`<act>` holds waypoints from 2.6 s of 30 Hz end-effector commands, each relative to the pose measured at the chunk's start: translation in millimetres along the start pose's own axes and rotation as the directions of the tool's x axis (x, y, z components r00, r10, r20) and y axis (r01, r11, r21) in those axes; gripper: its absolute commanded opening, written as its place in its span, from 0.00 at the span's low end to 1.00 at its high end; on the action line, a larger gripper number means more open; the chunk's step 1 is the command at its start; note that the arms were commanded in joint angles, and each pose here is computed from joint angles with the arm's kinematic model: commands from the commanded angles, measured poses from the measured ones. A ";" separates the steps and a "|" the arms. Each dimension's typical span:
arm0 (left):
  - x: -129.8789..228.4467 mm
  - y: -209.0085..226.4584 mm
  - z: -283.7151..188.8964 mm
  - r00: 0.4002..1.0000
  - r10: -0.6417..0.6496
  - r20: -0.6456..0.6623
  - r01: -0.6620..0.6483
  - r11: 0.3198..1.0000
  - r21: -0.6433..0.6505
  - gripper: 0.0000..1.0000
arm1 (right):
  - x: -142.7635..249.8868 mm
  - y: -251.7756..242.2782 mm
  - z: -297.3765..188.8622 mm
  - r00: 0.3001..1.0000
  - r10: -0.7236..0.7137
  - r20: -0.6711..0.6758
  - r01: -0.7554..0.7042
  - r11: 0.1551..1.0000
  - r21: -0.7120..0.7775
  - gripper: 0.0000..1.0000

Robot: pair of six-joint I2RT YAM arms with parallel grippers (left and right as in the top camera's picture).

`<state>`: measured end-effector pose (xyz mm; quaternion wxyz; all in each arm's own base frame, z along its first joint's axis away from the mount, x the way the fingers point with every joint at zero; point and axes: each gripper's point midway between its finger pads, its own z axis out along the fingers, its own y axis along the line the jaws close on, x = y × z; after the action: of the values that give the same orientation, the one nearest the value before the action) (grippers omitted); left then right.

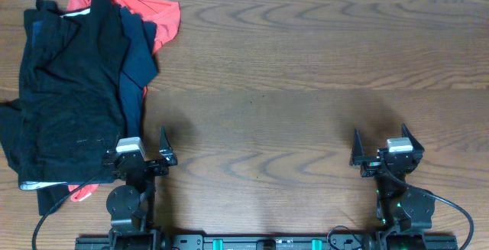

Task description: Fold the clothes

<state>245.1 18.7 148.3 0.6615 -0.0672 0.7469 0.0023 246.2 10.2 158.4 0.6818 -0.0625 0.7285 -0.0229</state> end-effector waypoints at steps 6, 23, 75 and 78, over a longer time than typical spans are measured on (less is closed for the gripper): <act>18.5 6.1 0.9 0.998 0.003 -0.060 -0.005 0.999 -0.034 0.98 | 1.2 4.5 0.1 1.000 -0.014 -0.002 0.014 1.000 -0.023 0.99; 7.0 -3.5 1.4 1.000 -0.011 -0.015 0.012 1.000 0.019 0.98 | -42.3 13.6 -4.2 0.984 0.040 0.174 -0.024 0.996 -0.090 0.99; -54.3 180.1 -1.1 0.487 -0.770 -0.412 0.248 0.574 -0.781 0.98 | -95.2 88.1 180.5 0.888 0.012 -0.460 -0.308 0.758 -0.575 0.99; -39.9 197.1 -22.7 0.420 -0.855 -0.305 0.271 0.439 -0.856 0.98 | -95.0 88.8 180.5 0.888 0.012 -0.460 -0.309 0.757 -0.576 0.99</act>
<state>225.2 208.0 188.6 0.2121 -0.5226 0.8257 0.0138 426.6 111.7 221.5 0.4374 -0.2053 0.8356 0.2612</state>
